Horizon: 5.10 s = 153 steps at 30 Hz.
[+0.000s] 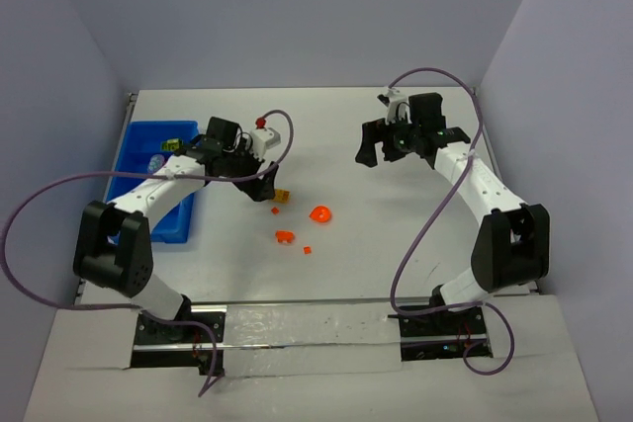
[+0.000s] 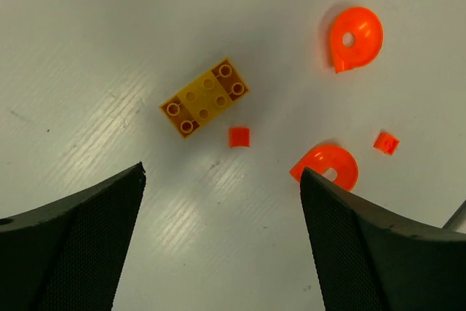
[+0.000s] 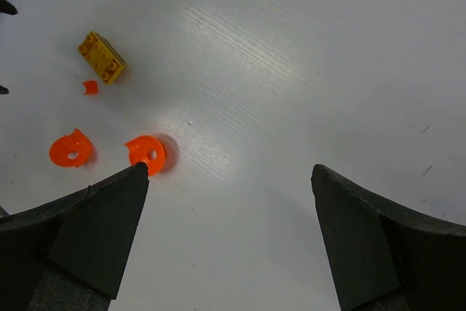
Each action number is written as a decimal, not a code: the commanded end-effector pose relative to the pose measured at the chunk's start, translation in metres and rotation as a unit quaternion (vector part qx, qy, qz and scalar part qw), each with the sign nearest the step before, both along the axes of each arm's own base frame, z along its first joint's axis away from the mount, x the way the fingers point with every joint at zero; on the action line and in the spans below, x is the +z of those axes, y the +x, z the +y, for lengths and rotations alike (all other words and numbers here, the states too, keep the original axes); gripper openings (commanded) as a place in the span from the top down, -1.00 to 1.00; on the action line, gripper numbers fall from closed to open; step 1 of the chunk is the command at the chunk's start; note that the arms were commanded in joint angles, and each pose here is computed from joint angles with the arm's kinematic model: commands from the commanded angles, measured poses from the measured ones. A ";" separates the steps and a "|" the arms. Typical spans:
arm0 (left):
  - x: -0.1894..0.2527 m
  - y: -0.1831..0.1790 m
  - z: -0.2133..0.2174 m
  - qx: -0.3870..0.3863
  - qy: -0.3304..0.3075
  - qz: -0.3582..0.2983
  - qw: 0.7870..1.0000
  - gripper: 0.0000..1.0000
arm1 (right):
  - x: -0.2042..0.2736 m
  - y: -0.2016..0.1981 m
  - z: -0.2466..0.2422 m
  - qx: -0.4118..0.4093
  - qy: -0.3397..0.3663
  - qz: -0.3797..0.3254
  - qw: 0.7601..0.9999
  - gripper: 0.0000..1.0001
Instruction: Sort the legos into containers by color
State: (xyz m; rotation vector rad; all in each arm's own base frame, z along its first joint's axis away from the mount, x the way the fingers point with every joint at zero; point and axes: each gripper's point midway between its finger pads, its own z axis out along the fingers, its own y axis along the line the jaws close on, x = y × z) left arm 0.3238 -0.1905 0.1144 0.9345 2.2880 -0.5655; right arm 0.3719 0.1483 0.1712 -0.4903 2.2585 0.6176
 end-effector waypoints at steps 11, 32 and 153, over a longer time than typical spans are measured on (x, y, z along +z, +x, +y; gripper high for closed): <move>-0.007 0.032 -0.032 -0.349 0.005 -0.138 0.927 -0.66 | -0.003 0.004 -0.002 0.008 -0.002 -0.007 1.000 -1.00; -0.055 0.037 -0.028 -0.408 0.031 -0.126 0.904 -0.50 | -0.008 0.001 0.001 0.019 0.006 0.011 1.000 -1.00; 0.145 0.052 -0.005 -0.082 -0.111 -0.153 0.979 -0.98 | -0.015 0.016 -0.024 -0.020 -0.021 0.025 0.999 -1.00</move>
